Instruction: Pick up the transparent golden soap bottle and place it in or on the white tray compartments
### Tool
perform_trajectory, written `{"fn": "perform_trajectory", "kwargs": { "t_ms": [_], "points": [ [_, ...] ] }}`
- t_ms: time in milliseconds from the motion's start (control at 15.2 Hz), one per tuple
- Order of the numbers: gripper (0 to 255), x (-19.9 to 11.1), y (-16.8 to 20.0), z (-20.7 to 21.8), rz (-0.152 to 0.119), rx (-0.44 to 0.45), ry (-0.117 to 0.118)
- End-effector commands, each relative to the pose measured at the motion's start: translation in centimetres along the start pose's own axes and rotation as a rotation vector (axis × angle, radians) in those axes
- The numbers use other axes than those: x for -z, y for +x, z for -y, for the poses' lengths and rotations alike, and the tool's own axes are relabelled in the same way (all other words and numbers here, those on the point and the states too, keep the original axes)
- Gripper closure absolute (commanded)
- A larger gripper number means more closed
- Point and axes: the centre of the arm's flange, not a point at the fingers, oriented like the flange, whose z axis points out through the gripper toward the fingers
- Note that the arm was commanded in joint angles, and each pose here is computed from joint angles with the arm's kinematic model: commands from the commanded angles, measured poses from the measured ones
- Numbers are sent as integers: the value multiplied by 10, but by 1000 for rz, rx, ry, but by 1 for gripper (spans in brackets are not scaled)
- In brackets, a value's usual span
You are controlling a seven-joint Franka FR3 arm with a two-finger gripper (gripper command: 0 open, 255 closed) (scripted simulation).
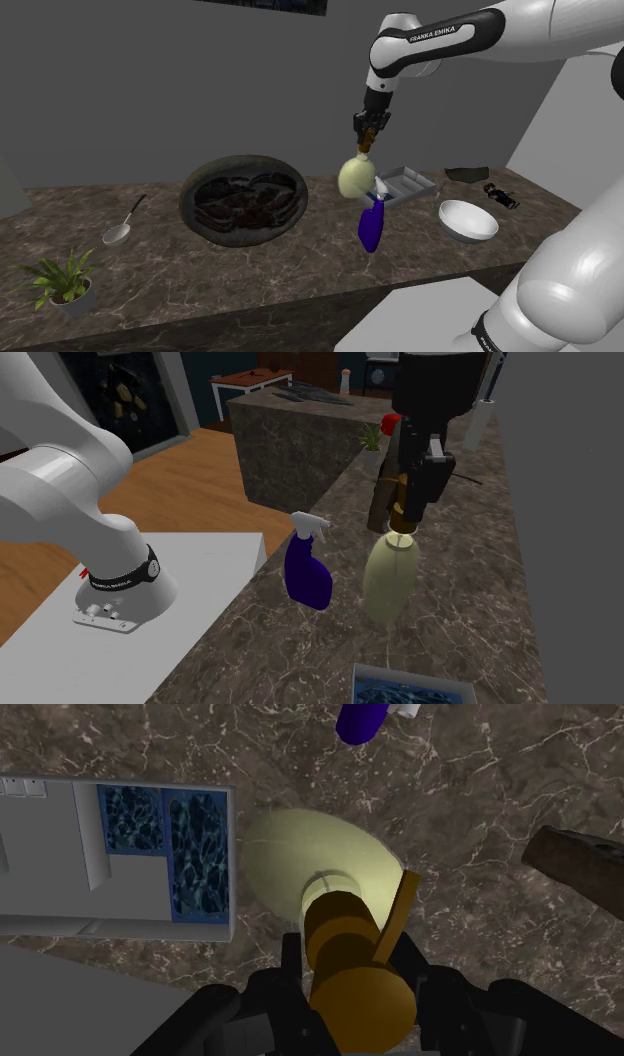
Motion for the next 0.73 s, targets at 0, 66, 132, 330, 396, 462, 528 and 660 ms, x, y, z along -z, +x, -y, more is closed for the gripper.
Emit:
{"fn": "perform_trajectory", "kwargs": {
  "t_ms": [0, 66, 132, 330, 396, 462, 528, 660],
  "points": [
    [255, 11, 0, 0, 0, 0, 0],
    [255, 17, 0, 0, 0, 0, 0],
    [255, 22, 0, 0, 0, 0, 0],
    [255, 36, 3, -13, 0, 0, 0],
    [255, 40, 6, -25, 0, 0, 0],
    [255, 45, 8, -37, 0, 0, 0],
    [255, 49, 10, -50, 0, 0, 0],
    [255, 57, 15, -74, 0, 0, 0]
  ]
}}
